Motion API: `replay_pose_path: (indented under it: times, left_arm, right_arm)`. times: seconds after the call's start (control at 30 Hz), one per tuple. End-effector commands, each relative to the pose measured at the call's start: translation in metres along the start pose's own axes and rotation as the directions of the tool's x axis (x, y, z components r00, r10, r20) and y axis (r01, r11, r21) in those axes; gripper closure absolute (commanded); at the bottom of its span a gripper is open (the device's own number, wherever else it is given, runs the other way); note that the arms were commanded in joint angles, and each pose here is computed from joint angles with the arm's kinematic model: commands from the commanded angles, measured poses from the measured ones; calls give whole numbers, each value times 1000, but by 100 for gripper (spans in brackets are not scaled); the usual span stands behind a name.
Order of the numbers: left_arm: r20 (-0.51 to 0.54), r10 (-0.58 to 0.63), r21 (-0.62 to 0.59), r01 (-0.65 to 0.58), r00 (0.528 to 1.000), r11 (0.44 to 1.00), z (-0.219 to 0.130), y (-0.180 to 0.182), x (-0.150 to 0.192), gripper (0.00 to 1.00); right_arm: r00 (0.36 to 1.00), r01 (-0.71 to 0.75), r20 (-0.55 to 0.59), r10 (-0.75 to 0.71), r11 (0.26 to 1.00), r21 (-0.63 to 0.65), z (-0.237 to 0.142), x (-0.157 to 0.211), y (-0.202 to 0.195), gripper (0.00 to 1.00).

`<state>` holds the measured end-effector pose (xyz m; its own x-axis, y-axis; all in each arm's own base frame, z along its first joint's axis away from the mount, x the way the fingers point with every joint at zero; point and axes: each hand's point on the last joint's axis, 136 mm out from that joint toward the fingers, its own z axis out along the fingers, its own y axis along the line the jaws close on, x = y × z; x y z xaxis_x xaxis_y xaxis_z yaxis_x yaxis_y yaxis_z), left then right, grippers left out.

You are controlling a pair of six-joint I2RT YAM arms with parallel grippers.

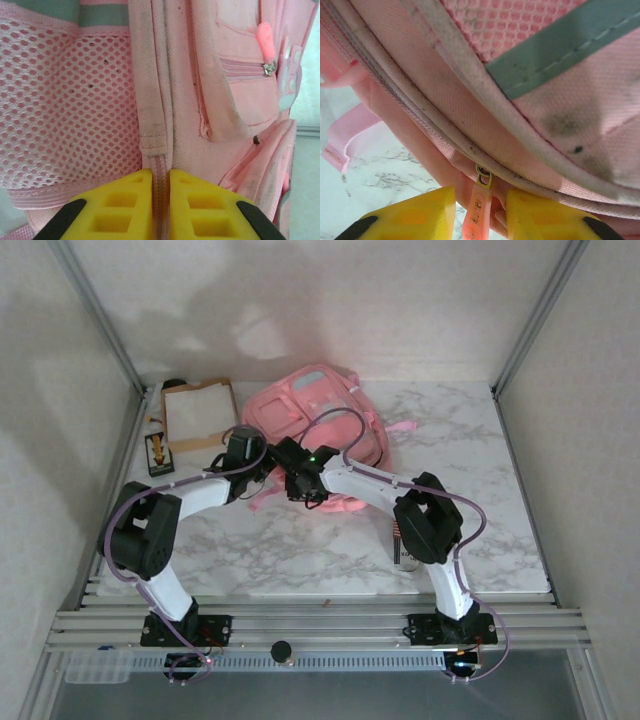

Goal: Pack the student bag
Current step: Zip the student bag at the top-center of the table.

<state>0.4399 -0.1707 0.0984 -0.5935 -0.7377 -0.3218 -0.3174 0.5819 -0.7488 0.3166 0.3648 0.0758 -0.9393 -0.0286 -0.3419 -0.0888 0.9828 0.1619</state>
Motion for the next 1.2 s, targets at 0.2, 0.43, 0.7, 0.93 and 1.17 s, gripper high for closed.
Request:
replay_pose_path:
  times: [0.2,0.43,0.7,0.93,1.17]
  left_arm:
    - [-43,-27,13,28,999,1000,7,7,14,86]
    - [-38,-29,12,30,999,999,6,7,14,86]
    - [-7,-7,-27,7,1000,1000,10,11,-3,95]
    - [32,-18,-58,20,999,998,8,19,-31,100]
    - [61,2,-88,4,998,996,5,22,-63,100]
  right_arm:
    - [1000,-20,2,20,999,-31,29,-5,4,78]
    - [997,-35,69,39,997,-65,6,-20,9,96]
    - [998,14,55,-13,1000,-11,-25,-11,-14,100]
    - [999,0,45,-5,994,105,-52,7,-89,100]
    - [991,-79,127,51,972,220,-82,-12,-175,100]
